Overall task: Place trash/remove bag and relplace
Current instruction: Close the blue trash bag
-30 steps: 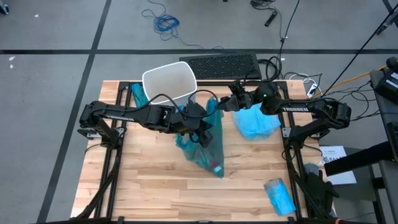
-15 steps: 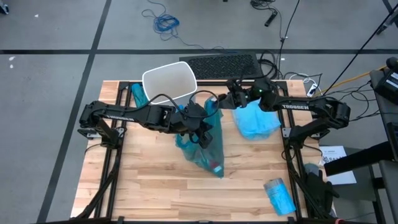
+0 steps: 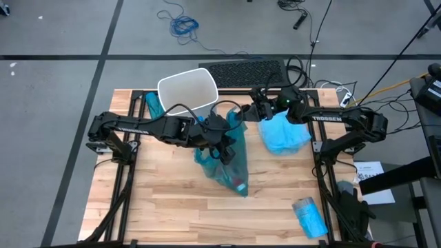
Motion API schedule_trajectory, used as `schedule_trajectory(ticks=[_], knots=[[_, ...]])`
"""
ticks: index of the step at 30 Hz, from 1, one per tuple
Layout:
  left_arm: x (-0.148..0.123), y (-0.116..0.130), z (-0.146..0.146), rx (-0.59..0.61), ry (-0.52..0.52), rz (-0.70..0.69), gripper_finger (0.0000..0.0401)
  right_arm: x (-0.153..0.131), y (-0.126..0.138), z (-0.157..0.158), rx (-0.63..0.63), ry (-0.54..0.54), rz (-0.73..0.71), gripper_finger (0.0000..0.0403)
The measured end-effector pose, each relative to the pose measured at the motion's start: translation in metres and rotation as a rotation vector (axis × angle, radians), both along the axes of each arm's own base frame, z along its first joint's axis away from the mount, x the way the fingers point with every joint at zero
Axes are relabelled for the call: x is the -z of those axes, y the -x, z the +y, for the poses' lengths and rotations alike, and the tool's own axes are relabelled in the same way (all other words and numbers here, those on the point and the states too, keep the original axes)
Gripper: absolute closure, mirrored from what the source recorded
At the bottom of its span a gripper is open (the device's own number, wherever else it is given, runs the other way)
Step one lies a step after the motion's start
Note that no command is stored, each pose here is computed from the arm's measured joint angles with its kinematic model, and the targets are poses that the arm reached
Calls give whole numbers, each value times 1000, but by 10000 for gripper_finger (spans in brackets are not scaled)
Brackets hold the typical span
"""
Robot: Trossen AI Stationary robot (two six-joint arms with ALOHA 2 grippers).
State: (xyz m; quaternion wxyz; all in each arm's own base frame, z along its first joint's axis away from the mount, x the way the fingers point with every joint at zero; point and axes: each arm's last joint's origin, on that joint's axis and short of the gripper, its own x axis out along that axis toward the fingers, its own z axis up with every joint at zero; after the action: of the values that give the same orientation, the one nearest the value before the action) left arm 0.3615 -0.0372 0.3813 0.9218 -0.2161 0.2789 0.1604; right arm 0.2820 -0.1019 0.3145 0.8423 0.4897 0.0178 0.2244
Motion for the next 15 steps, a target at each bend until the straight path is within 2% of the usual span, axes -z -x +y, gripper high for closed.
schedule_trajectory(ticks=[6,10,15], knots=[[0,0,0,3,3,0,401,-14,-11,4,-45,25,-35,298],[0,0,0,3,3,0,401,-11,-29,7,-105,22,-11,298],[0,0,-2,10,4,2,401,-7,-33,9,-140,31,10,298]])
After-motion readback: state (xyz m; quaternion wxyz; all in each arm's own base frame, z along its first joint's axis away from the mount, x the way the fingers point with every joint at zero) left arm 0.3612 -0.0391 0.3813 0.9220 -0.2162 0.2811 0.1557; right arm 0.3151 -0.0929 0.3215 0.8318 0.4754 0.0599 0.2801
